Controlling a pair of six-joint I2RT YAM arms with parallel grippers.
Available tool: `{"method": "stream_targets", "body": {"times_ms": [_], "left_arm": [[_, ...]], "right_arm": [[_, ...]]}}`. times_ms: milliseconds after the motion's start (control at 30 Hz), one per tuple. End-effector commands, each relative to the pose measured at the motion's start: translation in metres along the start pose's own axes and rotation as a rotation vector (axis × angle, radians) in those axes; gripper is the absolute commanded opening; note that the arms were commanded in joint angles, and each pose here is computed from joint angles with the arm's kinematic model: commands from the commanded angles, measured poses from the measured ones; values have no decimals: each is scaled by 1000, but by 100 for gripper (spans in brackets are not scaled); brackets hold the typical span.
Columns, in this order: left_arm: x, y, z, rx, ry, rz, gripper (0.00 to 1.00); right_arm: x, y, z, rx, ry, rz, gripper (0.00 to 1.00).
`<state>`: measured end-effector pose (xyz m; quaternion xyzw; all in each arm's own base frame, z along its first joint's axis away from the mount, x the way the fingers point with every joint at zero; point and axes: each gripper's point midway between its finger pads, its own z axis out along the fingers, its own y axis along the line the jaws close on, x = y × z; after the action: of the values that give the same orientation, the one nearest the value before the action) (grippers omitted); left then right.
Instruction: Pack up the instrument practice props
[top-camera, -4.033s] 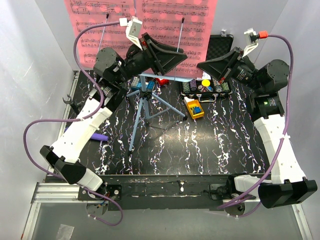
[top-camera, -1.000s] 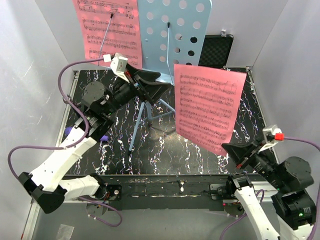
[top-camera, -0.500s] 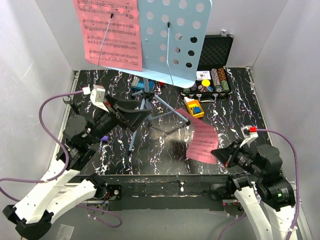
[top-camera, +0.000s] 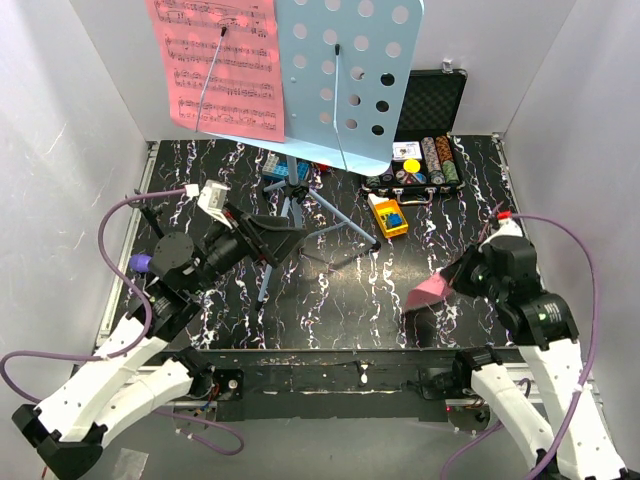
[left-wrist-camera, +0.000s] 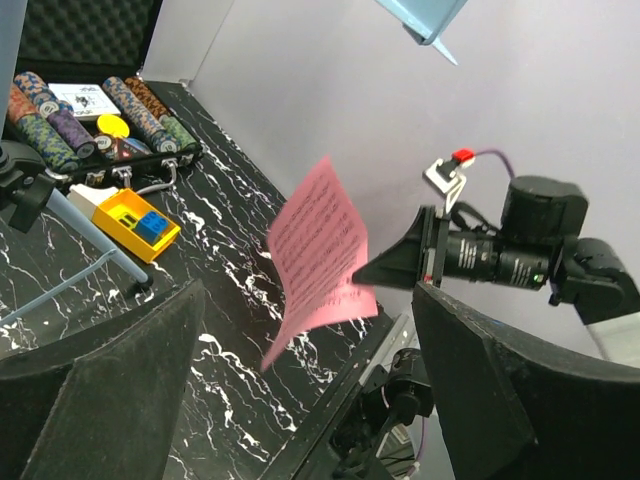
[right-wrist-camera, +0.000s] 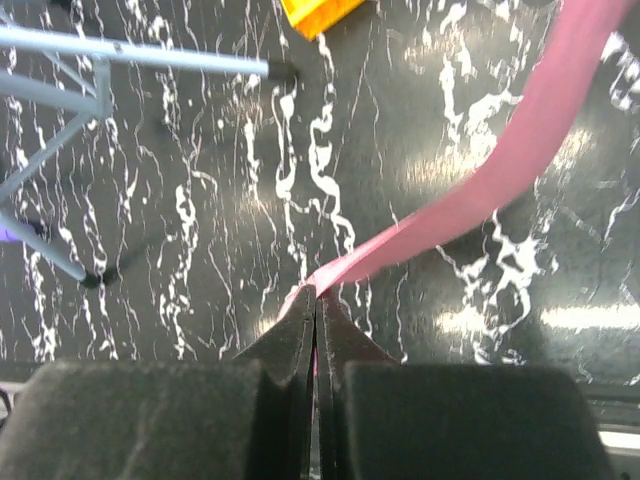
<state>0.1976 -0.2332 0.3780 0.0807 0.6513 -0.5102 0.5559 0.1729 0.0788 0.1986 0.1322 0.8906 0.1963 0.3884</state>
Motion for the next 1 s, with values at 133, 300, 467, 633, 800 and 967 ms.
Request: {"method": "stream_targets", "body": {"times_ms": [133,300,467,633,800,967], "left_arm": [[-1,-10,19,81,-8,-15,85],[-1,-14,23,108,-5,-14,85],[0,-10,16,98,-11,27,86],[10,-4,9,90,-8,23,87],[23,1,10,100,15,-13,88],[32,1,12,119,35,-59,88]], "right_arm": [[-159,73,-25,-111,-328,-133,1],[-241,123,-25,-201,-389,-189,1],[-262,131,-1,-236,-381,-237,1],[-227,90,34,-222,-332,-224,1],[-171,37,58,-157,-234,-108,1],[-105,9,70,-105,-95,33,1]]}}
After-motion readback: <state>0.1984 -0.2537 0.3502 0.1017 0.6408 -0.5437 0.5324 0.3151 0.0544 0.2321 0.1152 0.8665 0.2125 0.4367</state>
